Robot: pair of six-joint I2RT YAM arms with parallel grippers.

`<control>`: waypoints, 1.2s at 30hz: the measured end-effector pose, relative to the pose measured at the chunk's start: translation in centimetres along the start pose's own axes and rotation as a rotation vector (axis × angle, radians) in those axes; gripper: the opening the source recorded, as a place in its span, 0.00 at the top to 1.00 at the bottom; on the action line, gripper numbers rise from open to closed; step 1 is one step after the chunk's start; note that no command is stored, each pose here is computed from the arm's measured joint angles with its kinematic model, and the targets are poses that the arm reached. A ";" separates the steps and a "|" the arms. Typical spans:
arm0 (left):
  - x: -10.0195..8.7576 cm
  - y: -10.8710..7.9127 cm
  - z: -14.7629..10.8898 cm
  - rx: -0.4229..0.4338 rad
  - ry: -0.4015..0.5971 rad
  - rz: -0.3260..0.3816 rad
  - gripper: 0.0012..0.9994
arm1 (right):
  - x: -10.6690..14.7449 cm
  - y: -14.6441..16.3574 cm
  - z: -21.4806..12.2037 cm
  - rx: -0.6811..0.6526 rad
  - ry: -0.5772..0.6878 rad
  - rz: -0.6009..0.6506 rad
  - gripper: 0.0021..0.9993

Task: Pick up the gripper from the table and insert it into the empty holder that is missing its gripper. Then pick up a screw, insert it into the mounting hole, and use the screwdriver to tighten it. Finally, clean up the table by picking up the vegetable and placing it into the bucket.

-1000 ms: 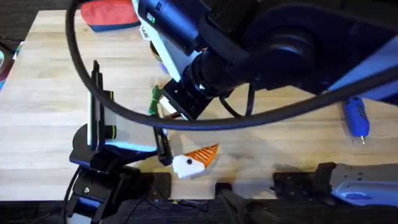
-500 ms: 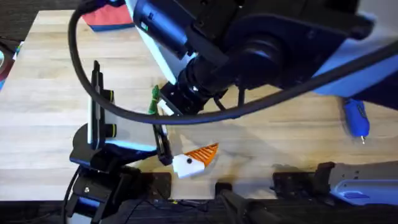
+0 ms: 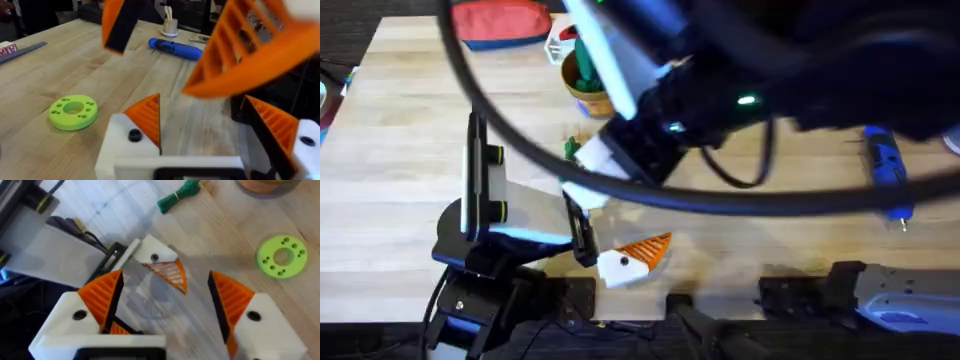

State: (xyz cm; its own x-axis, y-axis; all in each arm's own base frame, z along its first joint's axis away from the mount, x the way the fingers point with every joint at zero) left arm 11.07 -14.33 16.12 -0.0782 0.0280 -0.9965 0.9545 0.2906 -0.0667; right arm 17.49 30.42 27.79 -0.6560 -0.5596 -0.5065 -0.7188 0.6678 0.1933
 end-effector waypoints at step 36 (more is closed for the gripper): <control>0.0 0.0 0.0 -0.001 0.000 0.015 0.99 | 11.6 -3.9 -16.4 0.037 -0.070 0.028 0.01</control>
State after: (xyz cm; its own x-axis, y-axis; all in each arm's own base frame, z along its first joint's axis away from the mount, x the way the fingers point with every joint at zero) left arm 11.08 -14.32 16.12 -0.0640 0.0321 -0.9974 0.9552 0.2913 -0.0519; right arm 8.88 13.26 34.93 -0.6569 -0.5057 -0.5593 -0.6908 0.7008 0.1777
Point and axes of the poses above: each hand's point on the last joint's axis, 136 mm out from that joint toward the fingers, its own z axis out along the fingers, its own y axis along the line the jaws close on, x = y × z, the point moved 4 cm from there along -z, back along the fingers, and after that the axes turned 4 degrees about z, right-handed, at the moved point
